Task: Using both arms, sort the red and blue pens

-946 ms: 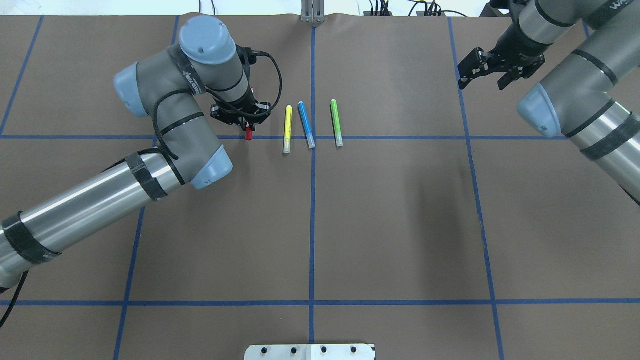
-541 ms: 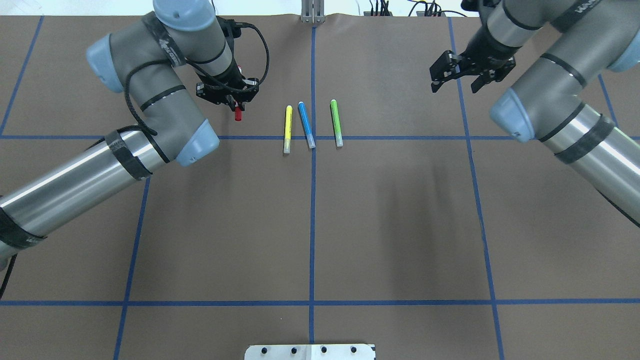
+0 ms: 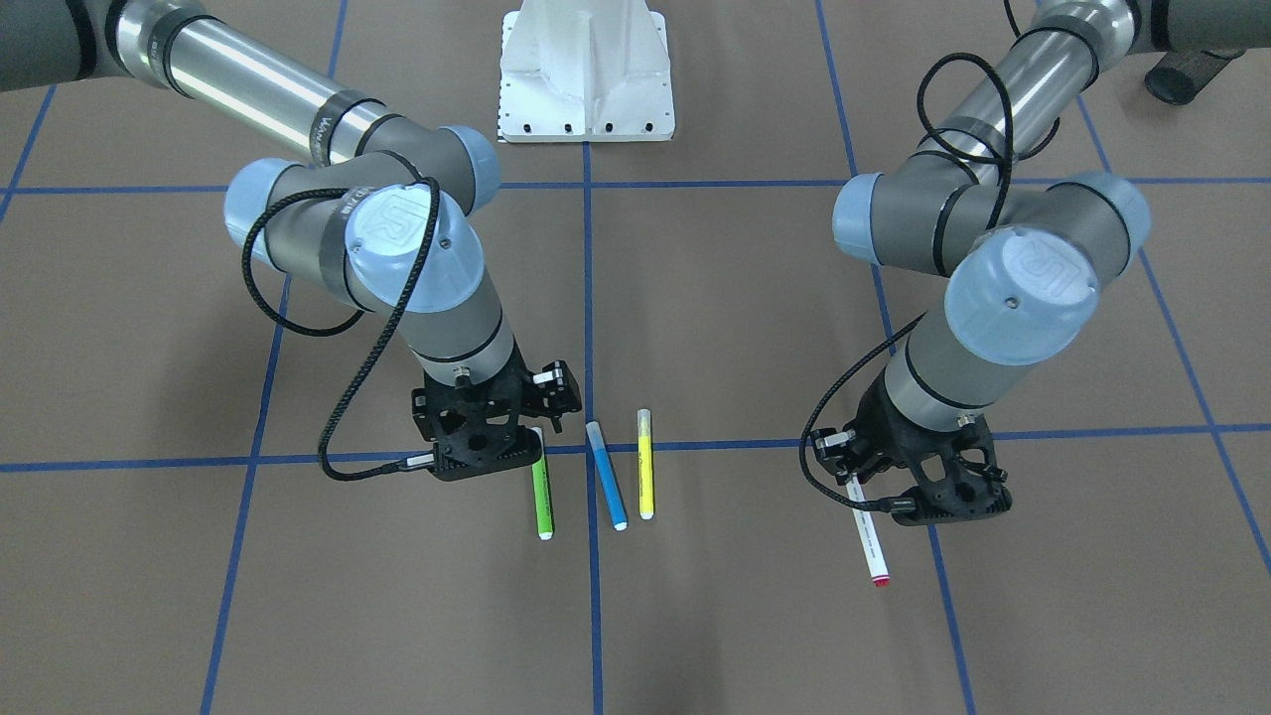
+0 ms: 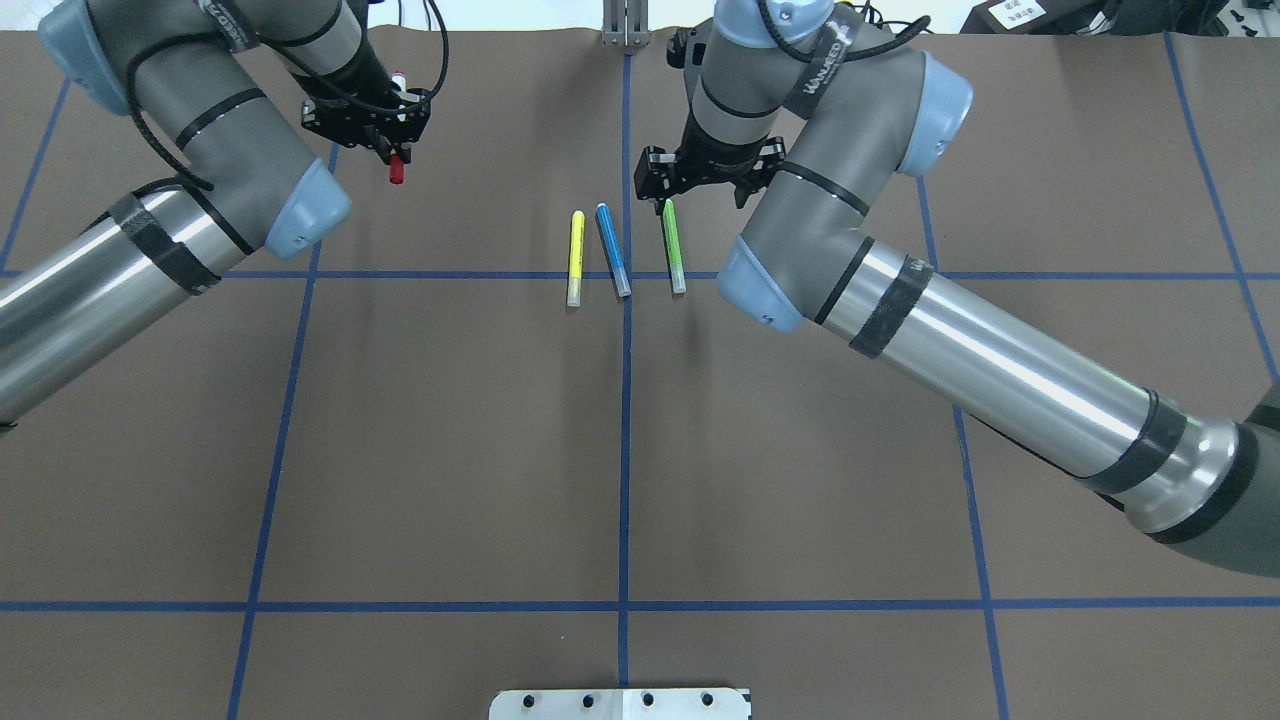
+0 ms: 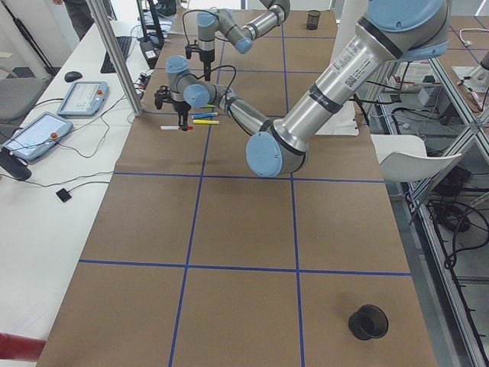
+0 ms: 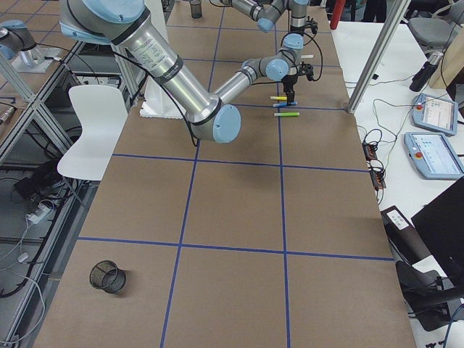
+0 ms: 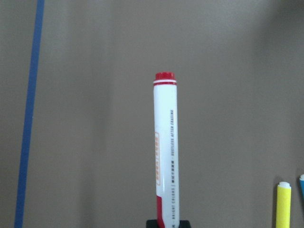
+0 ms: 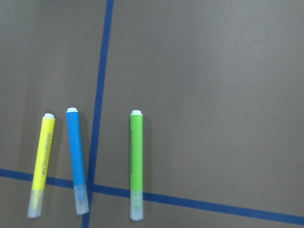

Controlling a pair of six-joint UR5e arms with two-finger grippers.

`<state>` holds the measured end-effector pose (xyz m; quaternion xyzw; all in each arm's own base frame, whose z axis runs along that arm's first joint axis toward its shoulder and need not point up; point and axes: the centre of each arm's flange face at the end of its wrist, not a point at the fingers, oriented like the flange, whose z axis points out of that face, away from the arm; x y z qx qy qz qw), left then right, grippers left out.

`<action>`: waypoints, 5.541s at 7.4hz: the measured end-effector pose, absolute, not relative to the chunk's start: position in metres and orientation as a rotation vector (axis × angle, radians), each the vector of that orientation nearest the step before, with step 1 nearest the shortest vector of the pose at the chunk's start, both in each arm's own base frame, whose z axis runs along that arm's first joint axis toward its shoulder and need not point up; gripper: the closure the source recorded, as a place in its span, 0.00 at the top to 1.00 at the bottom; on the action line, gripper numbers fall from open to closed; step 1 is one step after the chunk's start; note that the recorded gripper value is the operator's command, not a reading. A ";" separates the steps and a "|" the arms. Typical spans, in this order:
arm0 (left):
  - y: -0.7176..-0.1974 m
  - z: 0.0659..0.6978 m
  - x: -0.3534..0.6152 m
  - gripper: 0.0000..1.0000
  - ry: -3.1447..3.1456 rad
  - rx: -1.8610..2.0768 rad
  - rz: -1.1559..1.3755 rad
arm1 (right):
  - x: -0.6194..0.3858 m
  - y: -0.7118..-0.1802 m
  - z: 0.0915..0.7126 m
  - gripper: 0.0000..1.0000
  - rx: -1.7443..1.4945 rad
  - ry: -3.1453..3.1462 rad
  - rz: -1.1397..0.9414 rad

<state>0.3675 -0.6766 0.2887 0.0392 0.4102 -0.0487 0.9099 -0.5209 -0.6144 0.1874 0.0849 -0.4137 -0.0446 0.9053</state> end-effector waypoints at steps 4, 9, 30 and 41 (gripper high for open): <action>-0.684 0.319 0.340 0.00 0.828 0.079 -0.090 | -0.604 -0.597 0.179 0.80 0.222 -0.820 -0.123; -0.685 0.322 0.337 0.00 0.826 0.079 -0.093 | -0.631 -0.586 0.199 0.70 0.192 -0.795 -0.144; -0.670 0.362 0.194 0.00 0.755 0.069 -0.022 | -0.378 -0.603 0.279 0.00 0.157 -0.595 -0.288; -0.522 0.628 -0.133 0.00 0.508 -0.238 -0.099 | 0.030 -0.511 0.655 0.00 -0.468 -0.566 -0.133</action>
